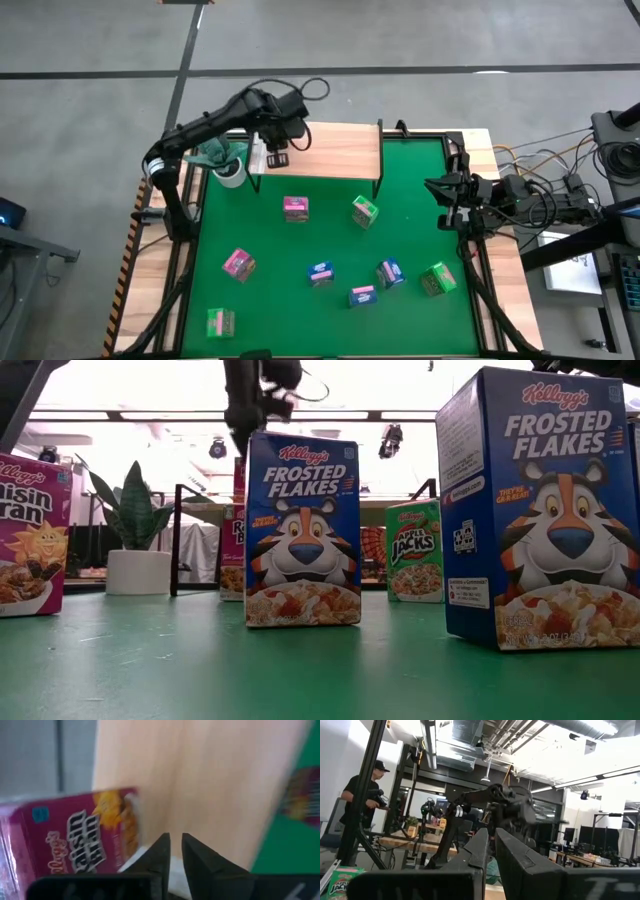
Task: Stack cereal on shelf
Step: Put the bottom right pink cereal box on the shelf, then put the top green cereal box on the shelf
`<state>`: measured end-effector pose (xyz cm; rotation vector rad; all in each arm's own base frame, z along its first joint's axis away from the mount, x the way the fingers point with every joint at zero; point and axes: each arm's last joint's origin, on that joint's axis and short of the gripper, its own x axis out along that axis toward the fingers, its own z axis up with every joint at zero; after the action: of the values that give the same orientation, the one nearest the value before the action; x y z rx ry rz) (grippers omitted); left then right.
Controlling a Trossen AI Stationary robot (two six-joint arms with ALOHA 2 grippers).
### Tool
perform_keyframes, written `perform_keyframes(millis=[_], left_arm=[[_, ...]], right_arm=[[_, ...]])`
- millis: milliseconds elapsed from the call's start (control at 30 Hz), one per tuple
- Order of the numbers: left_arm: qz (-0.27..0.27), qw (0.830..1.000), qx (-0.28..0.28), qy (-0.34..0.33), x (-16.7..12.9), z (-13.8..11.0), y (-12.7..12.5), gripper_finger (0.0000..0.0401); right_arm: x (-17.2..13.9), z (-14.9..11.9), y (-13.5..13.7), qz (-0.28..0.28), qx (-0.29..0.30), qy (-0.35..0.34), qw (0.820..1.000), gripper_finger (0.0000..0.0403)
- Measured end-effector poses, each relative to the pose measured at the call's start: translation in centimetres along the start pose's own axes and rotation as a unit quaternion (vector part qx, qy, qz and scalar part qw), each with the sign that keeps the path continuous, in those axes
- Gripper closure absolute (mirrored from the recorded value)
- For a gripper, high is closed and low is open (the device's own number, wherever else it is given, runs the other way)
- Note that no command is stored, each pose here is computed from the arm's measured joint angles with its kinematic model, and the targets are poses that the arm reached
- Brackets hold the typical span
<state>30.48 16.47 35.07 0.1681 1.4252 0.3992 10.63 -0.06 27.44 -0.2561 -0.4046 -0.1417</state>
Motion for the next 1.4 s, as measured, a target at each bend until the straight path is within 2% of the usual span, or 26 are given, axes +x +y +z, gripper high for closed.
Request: perform_keyframes(millis=[167, 367, 767, 967, 1167, 1400], left_arm=[[0.053, 0.998, 0.005, 0.038, 2.3, -0.2, -0.4, 0.0398], [0.109, 0.992, 0.006, 0.065, 3.4, -0.4, -0.3, 0.0401], [0.119, 0.991, -0.021, 0.063, 4.1, -0.8, 1.3, 0.0401], [0.119, 0.991, -0.022, 0.06, 4.1, -0.8, 1.4, 0.0401], [0.087, 0.995, -0.042, 0.026, 4.1, -0.3, 1.2, 0.0401], [0.098, 0.993, -0.063, -0.004, 4.1, 0.3, 1.5, 0.0401]], right_arm=[[0.0, 0.0, 0.0, 0.0, 0.0, -0.001, 1.0, 0.0374], [0.0, 0.1, 0.0, -0.001, -0.002, -0.004, 1.0, 0.0374], [0.0, 0.1, 0.0, -0.001, -0.007, -0.004, 1.0, 0.0374], [0.0, 0.1, 0.0, -0.001, -0.01, -0.004, 1.0, 0.0374], [0.0, 0.1, 0.0, -0.001, -0.011, -0.004, 1.0, 0.0374], [0.0, 0.1, 0.0, -0.001, -0.016, -0.004, 1.0, 0.0374]])
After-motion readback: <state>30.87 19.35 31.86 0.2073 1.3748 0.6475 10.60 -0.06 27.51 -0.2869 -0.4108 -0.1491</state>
